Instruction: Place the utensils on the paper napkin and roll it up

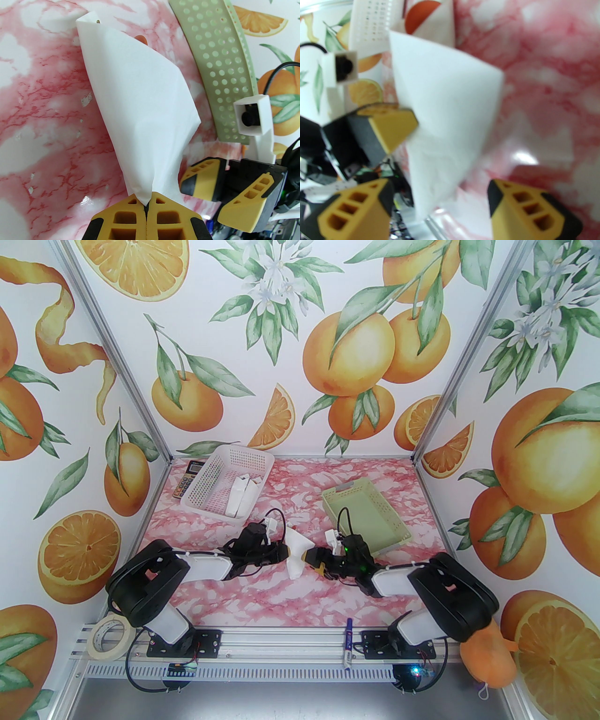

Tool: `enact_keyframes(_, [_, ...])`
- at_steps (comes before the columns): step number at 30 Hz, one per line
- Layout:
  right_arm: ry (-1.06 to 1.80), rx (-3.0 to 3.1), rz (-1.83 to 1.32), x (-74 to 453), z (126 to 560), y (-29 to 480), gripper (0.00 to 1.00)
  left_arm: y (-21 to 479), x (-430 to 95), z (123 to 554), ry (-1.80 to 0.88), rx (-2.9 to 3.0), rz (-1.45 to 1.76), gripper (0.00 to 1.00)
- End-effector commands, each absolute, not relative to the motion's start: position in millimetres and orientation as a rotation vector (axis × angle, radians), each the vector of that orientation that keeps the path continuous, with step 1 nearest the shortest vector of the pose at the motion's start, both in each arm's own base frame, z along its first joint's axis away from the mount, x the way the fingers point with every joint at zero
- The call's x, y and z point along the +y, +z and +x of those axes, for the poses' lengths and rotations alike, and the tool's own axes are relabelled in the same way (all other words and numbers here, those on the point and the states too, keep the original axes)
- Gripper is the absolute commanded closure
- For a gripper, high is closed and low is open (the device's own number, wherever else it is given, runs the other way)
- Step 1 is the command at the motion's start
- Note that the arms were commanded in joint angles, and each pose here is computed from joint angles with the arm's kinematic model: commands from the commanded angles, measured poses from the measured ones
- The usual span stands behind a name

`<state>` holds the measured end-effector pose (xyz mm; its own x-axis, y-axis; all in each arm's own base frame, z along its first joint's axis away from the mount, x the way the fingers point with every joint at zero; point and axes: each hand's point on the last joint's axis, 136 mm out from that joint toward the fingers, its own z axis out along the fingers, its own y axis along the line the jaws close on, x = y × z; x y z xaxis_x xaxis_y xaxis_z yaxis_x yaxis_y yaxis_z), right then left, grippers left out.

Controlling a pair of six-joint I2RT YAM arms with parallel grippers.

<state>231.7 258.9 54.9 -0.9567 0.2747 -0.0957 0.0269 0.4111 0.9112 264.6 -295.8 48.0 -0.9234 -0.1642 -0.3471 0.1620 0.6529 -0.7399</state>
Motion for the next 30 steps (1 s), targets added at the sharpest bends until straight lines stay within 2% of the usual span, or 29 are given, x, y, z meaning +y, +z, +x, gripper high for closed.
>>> enact_keyframes(1, [1.714, 2.325, 0.235, 275.5, 232.6, 75.3, 0.27, 73.7, -300.4, 271.5, -1.251, 2.389, -0.004, 1.0])
enact_keyframes(10, [1.702, 2.357, 0.277, 279.3, 230.6, 57.4, 0.29, 84.1, -296.4, 271.3, -1.261, 2.359, -0.011, 1.0])
enact_keyframes(22, [1.829, 2.209, 0.216, 291.4, 236.8, 97.3, 0.29, 118.9, -299.9, 271.1, -1.339, 2.261, 0.014, 1.0])
enact_keyframes(30, [1.869, 2.157, 0.184, 298.2, 239.4, 118.4, 0.49, 127.7, -304.8, 268.9, -1.374, 2.241, 0.037, 1.0])
